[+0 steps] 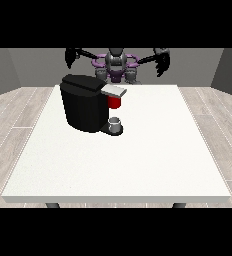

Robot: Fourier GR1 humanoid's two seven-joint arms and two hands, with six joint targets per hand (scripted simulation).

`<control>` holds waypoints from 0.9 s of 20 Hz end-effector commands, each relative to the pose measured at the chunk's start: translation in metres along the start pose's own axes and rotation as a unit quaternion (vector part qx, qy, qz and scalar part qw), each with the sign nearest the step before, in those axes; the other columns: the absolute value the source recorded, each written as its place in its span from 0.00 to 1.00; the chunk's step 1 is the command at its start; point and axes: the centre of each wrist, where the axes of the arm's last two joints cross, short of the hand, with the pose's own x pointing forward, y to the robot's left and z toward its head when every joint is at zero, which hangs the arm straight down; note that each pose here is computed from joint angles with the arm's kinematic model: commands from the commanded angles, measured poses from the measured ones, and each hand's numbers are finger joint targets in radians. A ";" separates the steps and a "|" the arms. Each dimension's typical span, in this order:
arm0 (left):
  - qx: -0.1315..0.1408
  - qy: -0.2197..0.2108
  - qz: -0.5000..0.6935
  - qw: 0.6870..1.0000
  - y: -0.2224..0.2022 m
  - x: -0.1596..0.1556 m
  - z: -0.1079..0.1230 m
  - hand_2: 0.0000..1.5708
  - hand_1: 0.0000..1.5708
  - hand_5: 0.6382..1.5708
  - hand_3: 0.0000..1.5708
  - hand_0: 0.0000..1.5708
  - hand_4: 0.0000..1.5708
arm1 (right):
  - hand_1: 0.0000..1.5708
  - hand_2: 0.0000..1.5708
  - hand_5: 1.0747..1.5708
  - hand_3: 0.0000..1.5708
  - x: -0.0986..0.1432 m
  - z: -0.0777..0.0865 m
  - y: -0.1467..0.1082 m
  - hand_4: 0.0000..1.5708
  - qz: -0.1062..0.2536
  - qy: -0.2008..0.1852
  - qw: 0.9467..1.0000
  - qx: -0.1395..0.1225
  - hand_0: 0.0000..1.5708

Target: Insert the coffee pod into the coffee machine and close the lid

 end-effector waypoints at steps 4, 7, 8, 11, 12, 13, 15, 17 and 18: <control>-0.003 0.049 0.048 0.998 -0.023 -0.035 0.030 0.00 0.00 1.00 0.00 0.00 0.27 | 0.00 0.00 1.00 0.00 0.009 0.002 -0.015 0.16 0.043 -0.005 0.998 0.038 0.00; -0.011 0.005 0.063 0.998 -0.016 -0.005 0.014 0.00 0.00 1.00 0.00 0.00 0.25 | 0.00 0.00 1.00 0.00 0.040 -0.027 -0.037 0.00 0.045 -0.036 0.998 0.009 0.00; -0.006 0.019 0.072 0.997 -0.026 -0.027 0.030 0.00 0.00 1.00 0.00 0.00 0.22 | 0.00 0.00 1.00 0.00 0.046 -0.032 -0.041 0.00 0.030 -0.006 0.999 0.013 0.00; -0.015 -0.002 0.057 0.998 -0.023 -0.001 0.018 0.00 0.00 1.00 0.00 0.00 0.29 | 0.00 0.00 1.00 0.00 0.049 -0.044 -0.044 0.00 0.016 -0.014 1.000 -0.016 0.00; -0.018 -0.008 0.054 0.998 -0.030 -0.002 0.019 0.00 0.00 1.00 0.00 0.00 0.26 | 0.00 0.00 1.00 0.00 0.044 -0.047 -0.059 0.07 0.017 -0.002 1.000 -0.021 0.00; -0.027 -0.001 0.054 0.998 -0.031 -0.003 0.023 0.00 0.00 1.00 0.00 0.00 0.25 | 0.00 0.00 1.00 0.00 0.043 -0.048 -0.043 0.11 0.001 0.012 1.000 -0.012 0.00; -0.016 -0.012 0.058 0.998 -0.021 0.010 0.021 0.00 0.00 1.00 0.00 0.00 0.25 | 0.00 0.00 1.00 0.00 0.046 -0.049 -0.057 0.00 -0.028 0.002 1.000 -0.009 0.00; -0.004 -0.030 0.057 0.998 -0.006 0.007 0.029 0.00 0.00 1.00 0.00 0.00 0.25 | 0.00 0.00 1.00 0.00 0.070 -0.063 -0.064 0.12 -0.049 0.001 0.999 -0.011 0.00; -0.007 -0.036 0.048 0.998 -0.031 -0.001 0.033 0.00 0.00 1.00 0.00 0.00 0.23 | 0.00 0.00 1.00 0.00 0.062 -0.065 -0.061 0.06 -0.047 0.007 0.999 -0.009 0.00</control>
